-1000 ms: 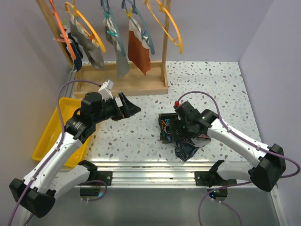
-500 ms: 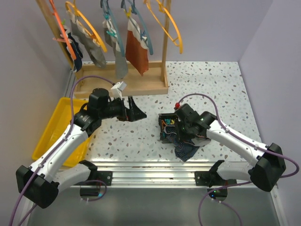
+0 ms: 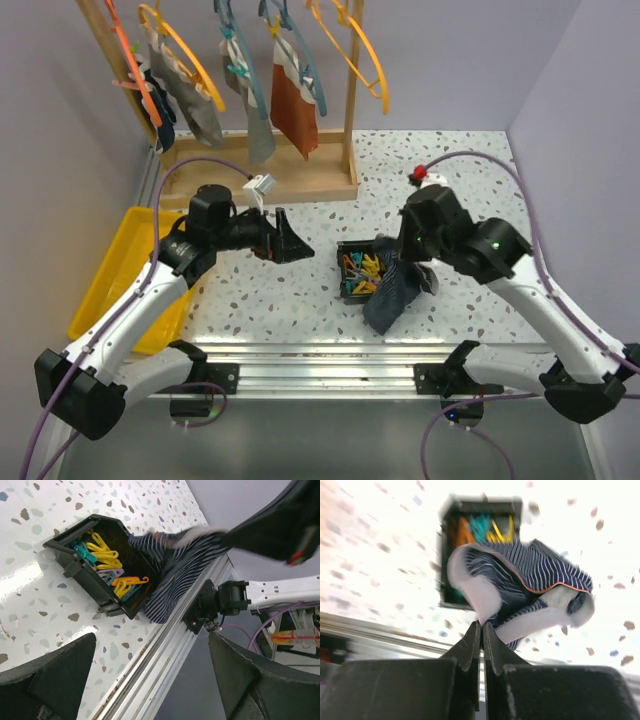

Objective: Remove the underwear clipped to the hanger
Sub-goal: Pick up the underwear from the center of the board.

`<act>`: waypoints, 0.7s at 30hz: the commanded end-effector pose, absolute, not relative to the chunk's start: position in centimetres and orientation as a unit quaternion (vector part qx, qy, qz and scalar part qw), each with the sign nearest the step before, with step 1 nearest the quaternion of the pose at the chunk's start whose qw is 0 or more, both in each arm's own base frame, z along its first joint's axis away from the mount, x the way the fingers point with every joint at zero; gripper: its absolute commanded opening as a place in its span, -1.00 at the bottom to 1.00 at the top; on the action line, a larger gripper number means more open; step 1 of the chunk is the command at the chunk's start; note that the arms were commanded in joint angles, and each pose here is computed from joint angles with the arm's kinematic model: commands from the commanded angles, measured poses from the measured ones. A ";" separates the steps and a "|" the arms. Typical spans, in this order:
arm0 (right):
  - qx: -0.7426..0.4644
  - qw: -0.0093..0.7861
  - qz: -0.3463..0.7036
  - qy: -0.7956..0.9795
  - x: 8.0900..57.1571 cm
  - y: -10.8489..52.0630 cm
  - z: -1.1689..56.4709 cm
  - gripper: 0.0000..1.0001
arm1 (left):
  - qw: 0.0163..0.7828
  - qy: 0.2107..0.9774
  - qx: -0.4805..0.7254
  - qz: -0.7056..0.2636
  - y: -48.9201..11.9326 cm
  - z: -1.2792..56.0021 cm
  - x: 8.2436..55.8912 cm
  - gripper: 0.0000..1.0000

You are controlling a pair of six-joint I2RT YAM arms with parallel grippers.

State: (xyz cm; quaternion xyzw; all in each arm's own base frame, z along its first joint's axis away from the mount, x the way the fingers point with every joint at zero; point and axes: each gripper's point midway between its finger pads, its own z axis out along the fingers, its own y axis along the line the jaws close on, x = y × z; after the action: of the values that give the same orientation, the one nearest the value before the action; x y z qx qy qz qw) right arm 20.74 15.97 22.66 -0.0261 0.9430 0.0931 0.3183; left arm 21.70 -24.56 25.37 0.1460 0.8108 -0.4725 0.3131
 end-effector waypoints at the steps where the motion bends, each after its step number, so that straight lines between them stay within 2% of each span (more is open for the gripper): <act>1: 0.018 0.390 0.109 0.914 20.9 14.1 29.7 -1.00 | 0.334 0.762 0.219 -0.510 -25.6 28.7 20.8 0.96; 5: 0.015 0.385 0.128 0.914 20.6 14.7 31.6 -1.00 | 0.357 0.714 0.282 -0.532 -26.8 31.7 20.5 1.00; 10: 0.036 0.422 0.146 0.894 20.3 13.6 35.5 -1.00 | 0.377 0.649 0.356 -0.556 -28.8 35.2 20.4 1.00; 21: 0.025 0.457 0.291 0.840 18.1 15.7 42.9 -1.00 | 0.352 0.554 0.477 -0.585 -35.3 36.9 16.4 1.00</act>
State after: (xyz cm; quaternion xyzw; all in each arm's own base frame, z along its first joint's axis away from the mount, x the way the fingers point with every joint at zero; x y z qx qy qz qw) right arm 18.84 14.96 39.33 0.0180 0.8699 0.2279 0.4370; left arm 17.47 -34.44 34.14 0.4281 0.6189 -0.5773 0.3167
